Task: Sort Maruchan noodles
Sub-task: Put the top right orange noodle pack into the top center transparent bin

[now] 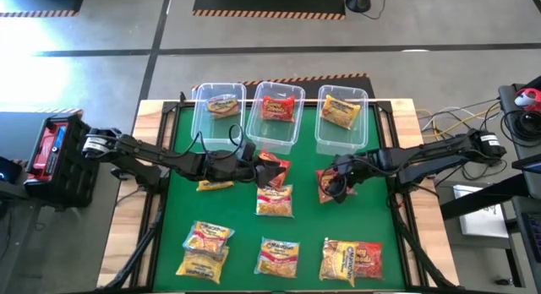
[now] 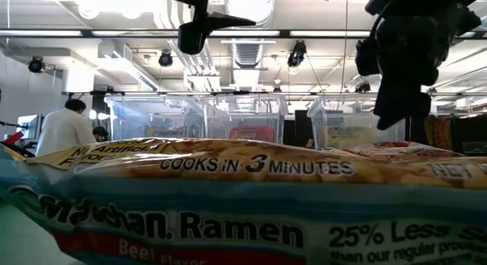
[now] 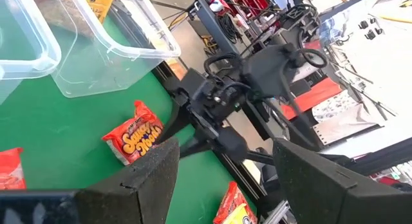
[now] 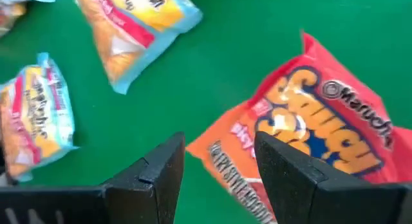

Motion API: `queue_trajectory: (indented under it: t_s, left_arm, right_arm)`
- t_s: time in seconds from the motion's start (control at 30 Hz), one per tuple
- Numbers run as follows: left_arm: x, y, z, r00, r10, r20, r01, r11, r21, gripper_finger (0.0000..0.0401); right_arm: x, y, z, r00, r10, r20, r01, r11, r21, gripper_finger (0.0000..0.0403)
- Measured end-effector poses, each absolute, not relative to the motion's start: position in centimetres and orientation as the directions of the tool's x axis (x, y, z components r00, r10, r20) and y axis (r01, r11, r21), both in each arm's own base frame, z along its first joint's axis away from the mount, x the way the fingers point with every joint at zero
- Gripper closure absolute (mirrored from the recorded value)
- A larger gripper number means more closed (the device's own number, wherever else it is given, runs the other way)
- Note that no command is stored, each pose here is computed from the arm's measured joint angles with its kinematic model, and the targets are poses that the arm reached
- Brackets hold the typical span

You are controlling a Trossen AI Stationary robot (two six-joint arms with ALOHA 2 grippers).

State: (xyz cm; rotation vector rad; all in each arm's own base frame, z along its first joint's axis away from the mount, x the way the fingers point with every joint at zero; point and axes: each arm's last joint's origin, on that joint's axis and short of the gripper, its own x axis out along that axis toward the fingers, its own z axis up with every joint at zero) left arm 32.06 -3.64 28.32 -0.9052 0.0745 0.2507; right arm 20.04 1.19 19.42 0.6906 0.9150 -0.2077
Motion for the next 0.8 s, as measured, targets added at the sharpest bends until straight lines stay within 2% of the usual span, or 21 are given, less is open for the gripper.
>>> queue_trajectory:
  t_s: [0.1,0.27,0.4,0.53,0.8]
  left_arm:
    - [32.1,-3.6,28.3,0.967,0.188,-0.169,-0.249,0.583,-0.774,0.0168]
    - [32.1,-3.7,28.2,0.966,0.189,-0.175,-0.253,0.570,-0.782,0.0168]
    - [32.5,-3.8,27.5,0.962,0.189,-0.195,-0.268,0.556,-0.787,0.0168]
    - [33.0,-3.8,26.6,0.956,0.190,-0.221,-0.290,0.542,-0.789,0.0168]
    - [34.0,-4.0,24.4,0.940,0.192,-0.283,-0.341,0.484,-0.806,0.0168]
  right_arm:
    - [19.6,1.3,19.4,0.564,0.133,-0.815,0.462,0.767,0.444,0.0226]
    - [18.0,1.1,18.6,0.398,0.086,-0.913,0.532,0.789,0.306,0.0232]
    - [17.4,1.0,18.2,0.345,0.069,-0.936,0.551,0.793,0.261,0.0241]
    - [17.5,1.0,18.0,0.358,0.069,-0.931,0.548,0.792,0.270,0.0250]
    - [19.7,1.1,17.3,0.480,0.075,-0.874,0.503,0.793,0.344,0.0259]
